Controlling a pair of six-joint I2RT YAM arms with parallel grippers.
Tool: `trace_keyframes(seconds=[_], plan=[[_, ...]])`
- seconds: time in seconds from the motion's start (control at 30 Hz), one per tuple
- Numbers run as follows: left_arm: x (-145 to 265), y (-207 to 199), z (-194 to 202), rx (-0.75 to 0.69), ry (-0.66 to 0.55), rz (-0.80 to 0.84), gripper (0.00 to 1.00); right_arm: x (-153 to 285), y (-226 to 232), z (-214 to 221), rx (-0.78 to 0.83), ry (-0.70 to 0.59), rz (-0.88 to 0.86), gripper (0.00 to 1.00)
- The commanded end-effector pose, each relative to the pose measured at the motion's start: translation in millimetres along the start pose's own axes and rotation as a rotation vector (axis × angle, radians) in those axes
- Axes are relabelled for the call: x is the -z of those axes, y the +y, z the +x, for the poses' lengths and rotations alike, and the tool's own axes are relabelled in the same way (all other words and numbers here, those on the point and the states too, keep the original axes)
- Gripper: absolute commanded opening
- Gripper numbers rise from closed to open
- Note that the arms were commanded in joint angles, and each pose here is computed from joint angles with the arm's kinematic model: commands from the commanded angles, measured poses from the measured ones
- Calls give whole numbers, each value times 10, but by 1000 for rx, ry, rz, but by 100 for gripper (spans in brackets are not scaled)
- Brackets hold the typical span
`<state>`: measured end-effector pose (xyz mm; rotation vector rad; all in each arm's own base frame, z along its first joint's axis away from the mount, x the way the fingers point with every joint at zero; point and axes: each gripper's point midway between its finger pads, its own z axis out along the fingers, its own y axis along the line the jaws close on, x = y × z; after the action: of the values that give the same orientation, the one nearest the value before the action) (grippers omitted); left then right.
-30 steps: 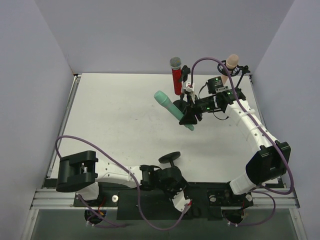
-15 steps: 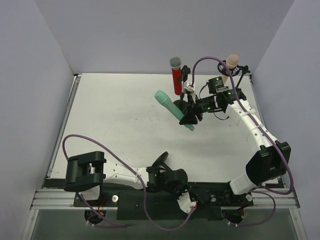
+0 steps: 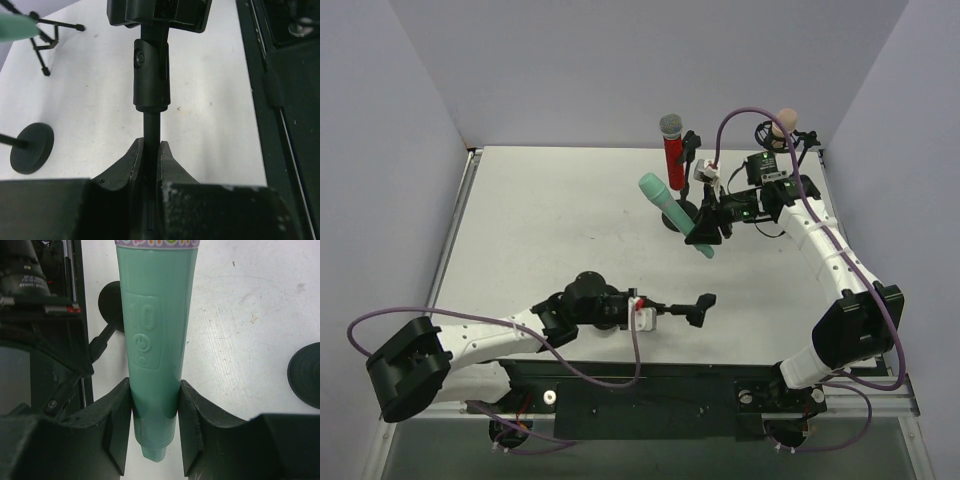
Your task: Attach the microphones to the stand
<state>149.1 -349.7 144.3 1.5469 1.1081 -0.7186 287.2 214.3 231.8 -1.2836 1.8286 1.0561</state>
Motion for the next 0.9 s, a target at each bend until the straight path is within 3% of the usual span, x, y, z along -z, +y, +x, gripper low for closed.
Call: trace_keyframes(seconds=[0.0,0.3,0.57,0.87], plan=[[264,473,-671,40,-327,-89,0,85,105,-166,29,-46,-8,0],[570,1016,-1030,39,-590,-130,0,268,-216,-316,-80,-139,147,0],[524,1043,-709,131,-623,-148,0,335,-293,-371,-116,-208,176,0],[496,991,-344,171,-560,-219,0,288,-262,-368,-121,-215,150,0]])
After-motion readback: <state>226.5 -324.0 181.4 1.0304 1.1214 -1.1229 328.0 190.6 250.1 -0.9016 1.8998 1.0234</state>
